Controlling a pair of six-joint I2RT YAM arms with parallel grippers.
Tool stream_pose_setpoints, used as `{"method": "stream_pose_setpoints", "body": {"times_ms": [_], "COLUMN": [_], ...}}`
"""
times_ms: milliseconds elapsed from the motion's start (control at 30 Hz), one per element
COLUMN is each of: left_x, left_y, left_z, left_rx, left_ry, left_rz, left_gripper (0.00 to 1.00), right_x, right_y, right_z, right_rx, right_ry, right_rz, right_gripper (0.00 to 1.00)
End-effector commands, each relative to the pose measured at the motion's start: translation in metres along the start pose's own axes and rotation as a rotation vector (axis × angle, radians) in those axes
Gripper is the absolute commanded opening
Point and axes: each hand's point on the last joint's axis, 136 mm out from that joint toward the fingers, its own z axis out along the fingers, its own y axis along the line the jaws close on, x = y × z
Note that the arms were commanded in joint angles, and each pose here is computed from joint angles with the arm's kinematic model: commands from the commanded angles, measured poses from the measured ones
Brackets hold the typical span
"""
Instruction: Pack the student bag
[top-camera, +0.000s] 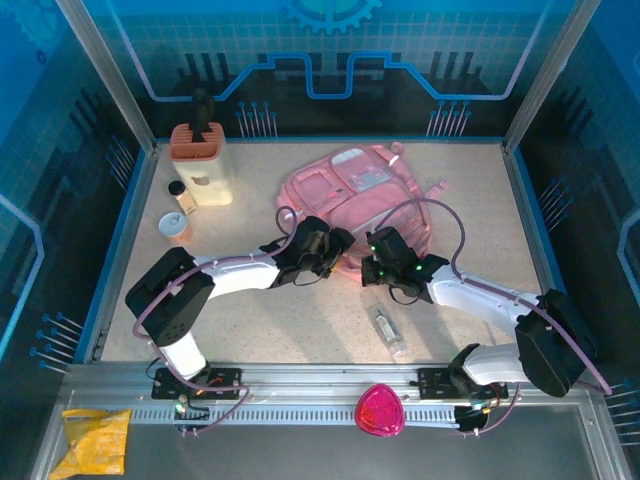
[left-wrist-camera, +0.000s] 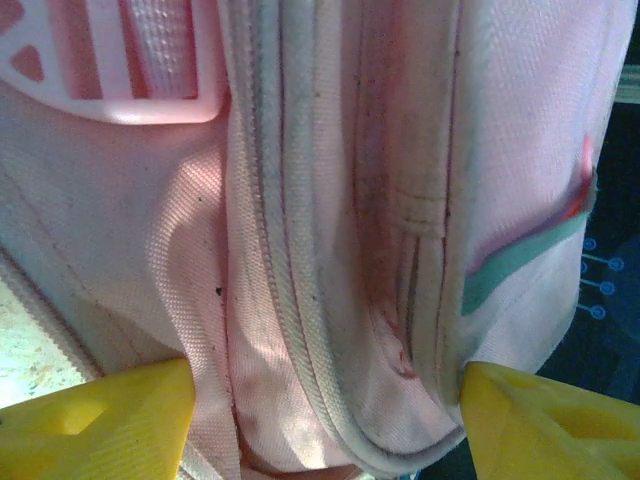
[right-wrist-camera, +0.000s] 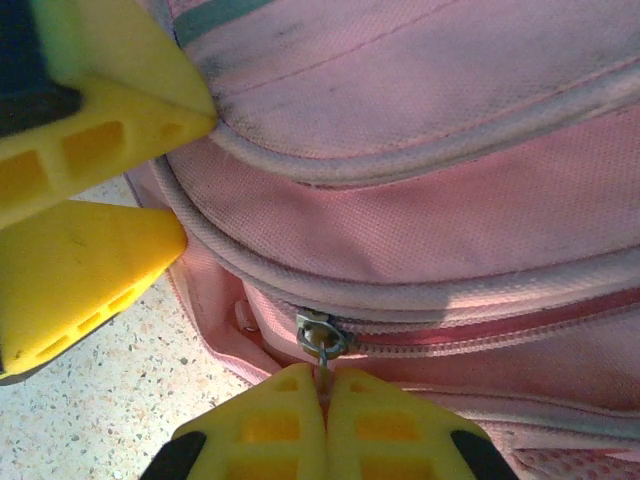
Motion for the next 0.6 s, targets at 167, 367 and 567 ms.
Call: {"method": "stream_pose_setpoints", "body": {"times_ms": [167, 367, 567], "left_x": [-0.007, -0.011, -0.012], "left_y": [-0.013, -0.021, -0.019], "left_z": [0.018, 0.022, 0.027], "left_rx": [0.013, -0.002, -0.010], "left_ry": [-0.050, -0.068, -0.069], "left_rz": [-0.066, -0.042, -0.043], "left_gripper": [0.57, 0.41, 0.17], "right_x": [-0.003, -0.003, -0.005], "right_y": [0.008, 0.004, 0.004], "right_z": [0.003, 0.002, -0.001], "right_rx": [-0.021, 0.017, 0.022], "right_ry": [-0.004, 0.002, -0.004], "right_rz": [0.005, -0.009, -0.016], "right_gripper": [0.00, 0.00, 0.00]}}
